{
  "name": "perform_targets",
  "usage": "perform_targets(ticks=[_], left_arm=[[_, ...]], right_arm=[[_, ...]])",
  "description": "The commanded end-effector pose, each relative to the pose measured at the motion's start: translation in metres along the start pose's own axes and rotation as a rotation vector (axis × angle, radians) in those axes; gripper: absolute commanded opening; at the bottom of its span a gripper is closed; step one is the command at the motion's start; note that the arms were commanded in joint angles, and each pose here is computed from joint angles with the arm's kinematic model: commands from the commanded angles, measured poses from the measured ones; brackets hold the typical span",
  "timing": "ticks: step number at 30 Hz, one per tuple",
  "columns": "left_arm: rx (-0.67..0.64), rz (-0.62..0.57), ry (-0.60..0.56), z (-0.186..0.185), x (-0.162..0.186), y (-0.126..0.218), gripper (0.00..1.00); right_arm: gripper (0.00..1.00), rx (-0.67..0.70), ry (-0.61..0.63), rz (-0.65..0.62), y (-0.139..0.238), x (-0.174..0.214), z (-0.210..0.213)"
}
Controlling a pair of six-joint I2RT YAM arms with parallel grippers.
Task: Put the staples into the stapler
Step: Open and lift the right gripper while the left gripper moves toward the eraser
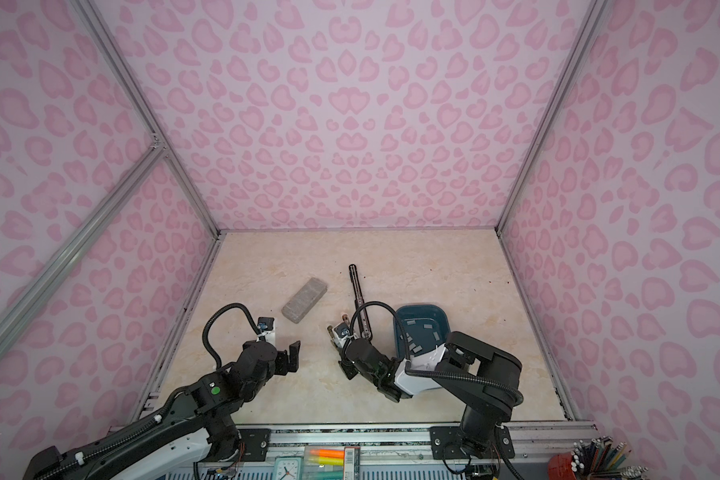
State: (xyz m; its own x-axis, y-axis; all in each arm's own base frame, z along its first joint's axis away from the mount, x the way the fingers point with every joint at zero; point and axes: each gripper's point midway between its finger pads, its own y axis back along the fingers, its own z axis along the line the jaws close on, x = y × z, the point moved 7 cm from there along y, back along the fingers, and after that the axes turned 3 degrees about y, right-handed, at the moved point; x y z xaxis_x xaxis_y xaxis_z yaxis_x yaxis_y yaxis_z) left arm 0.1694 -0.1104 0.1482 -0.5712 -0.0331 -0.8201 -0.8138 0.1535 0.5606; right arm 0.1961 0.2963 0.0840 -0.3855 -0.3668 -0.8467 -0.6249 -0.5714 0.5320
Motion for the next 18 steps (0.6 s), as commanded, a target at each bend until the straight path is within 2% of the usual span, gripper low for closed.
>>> perform_targets(ticks=[1,7,13,16,18], left_arm=[[-0.003,-0.026,0.013,-0.003,-0.007,0.0,0.98],[-0.012,-0.023,0.006,-0.004,-0.008,-0.001,0.98],[0.01,-0.066,0.034,-0.002,-0.016,0.009,0.98],[0.058,-0.176,0.088,-0.005,-0.04,0.024,0.98],[0.104,-0.286,0.115,-0.012,-0.074,0.042,0.98]], right_arm=[[0.24,0.042,-0.007,0.012,-0.004,0.002,-0.006],[0.24,0.026,-0.011,-0.003,0.001,0.002,-0.01],[0.25,0.089,-0.033,-0.077,0.029,-0.004,-0.024],[0.25,0.135,-0.063,-0.107,0.044,-0.009,-0.031],[0.25,0.198,-0.111,-0.115,0.055,-0.015,-0.039]])
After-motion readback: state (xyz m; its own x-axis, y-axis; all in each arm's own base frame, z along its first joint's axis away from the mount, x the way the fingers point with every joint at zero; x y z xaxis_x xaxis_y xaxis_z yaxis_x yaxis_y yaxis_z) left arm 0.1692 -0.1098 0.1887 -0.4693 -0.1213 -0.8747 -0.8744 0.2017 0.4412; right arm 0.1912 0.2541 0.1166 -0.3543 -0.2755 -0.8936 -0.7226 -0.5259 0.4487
